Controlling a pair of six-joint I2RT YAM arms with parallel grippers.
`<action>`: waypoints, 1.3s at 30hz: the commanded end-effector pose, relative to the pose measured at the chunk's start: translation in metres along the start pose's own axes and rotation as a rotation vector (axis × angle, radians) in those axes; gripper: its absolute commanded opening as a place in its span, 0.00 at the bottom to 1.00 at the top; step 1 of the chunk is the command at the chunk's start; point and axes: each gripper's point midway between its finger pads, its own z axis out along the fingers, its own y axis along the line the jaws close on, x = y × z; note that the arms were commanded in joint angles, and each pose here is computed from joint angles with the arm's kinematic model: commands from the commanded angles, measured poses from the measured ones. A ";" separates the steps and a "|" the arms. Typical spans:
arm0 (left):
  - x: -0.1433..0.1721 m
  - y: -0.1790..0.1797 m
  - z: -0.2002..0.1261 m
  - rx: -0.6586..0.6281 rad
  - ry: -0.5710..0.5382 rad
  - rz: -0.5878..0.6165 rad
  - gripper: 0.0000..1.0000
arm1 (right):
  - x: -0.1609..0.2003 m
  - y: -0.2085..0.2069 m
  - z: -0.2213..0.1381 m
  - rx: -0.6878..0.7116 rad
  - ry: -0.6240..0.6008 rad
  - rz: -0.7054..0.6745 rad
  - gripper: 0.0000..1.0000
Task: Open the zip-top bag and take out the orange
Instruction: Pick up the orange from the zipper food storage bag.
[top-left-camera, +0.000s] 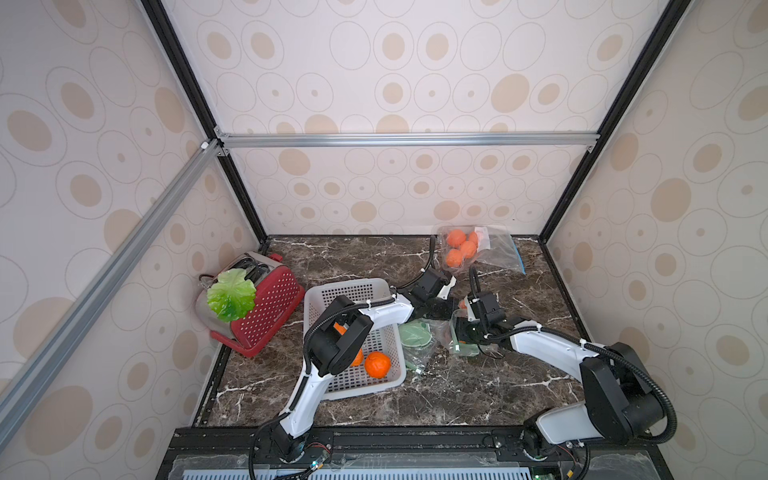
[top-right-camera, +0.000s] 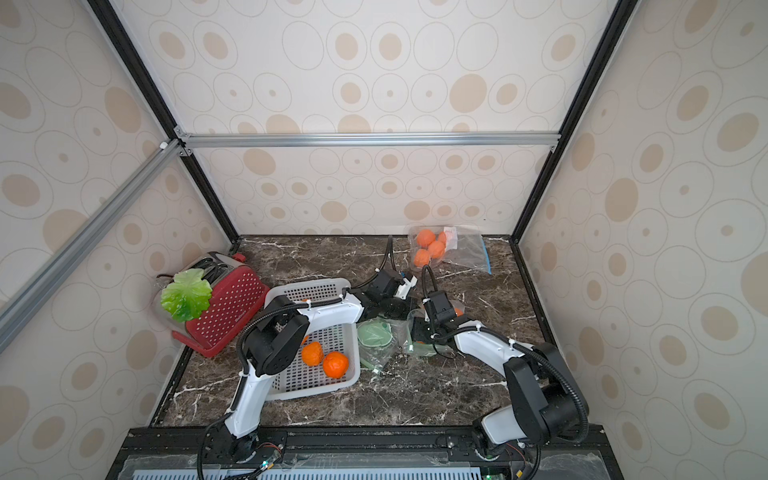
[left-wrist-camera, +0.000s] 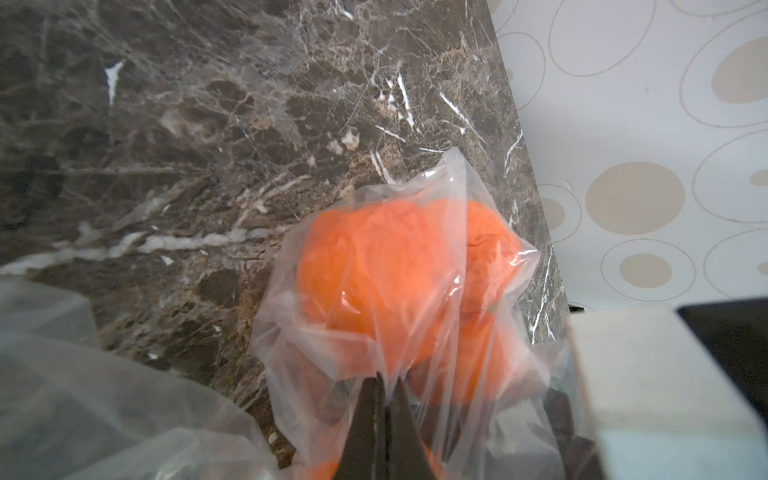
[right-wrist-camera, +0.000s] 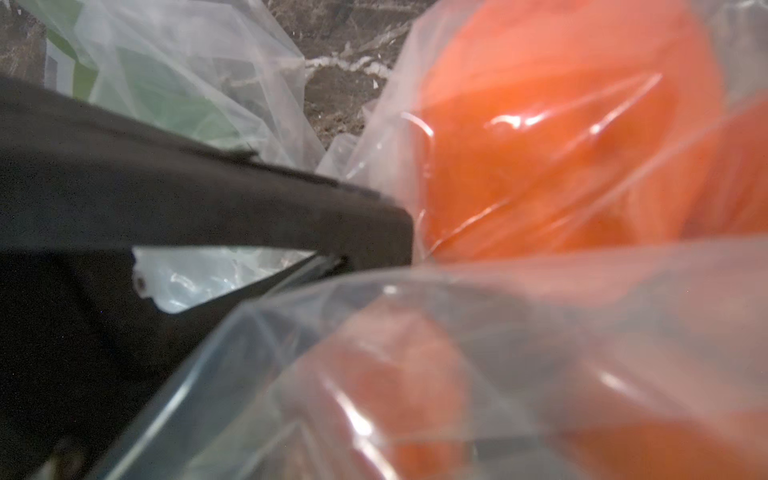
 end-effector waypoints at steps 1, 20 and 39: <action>0.010 -0.001 0.007 0.009 0.029 -0.003 0.00 | 0.032 -0.014 0.007 0.044 0.109 -0.019 0.58; 0.001 0.006 -0.003 -0.034 -0.008 0.011 0.00 | 0.020 0.000 -0.117 -0.047 -0.087 -0.087 0.45; -0.002 0.009 -0.001 -0.035 -0.009 0.009 0.00 | 0.029 0.014 -0.221 -0.180 -0.265 -0.207 0.46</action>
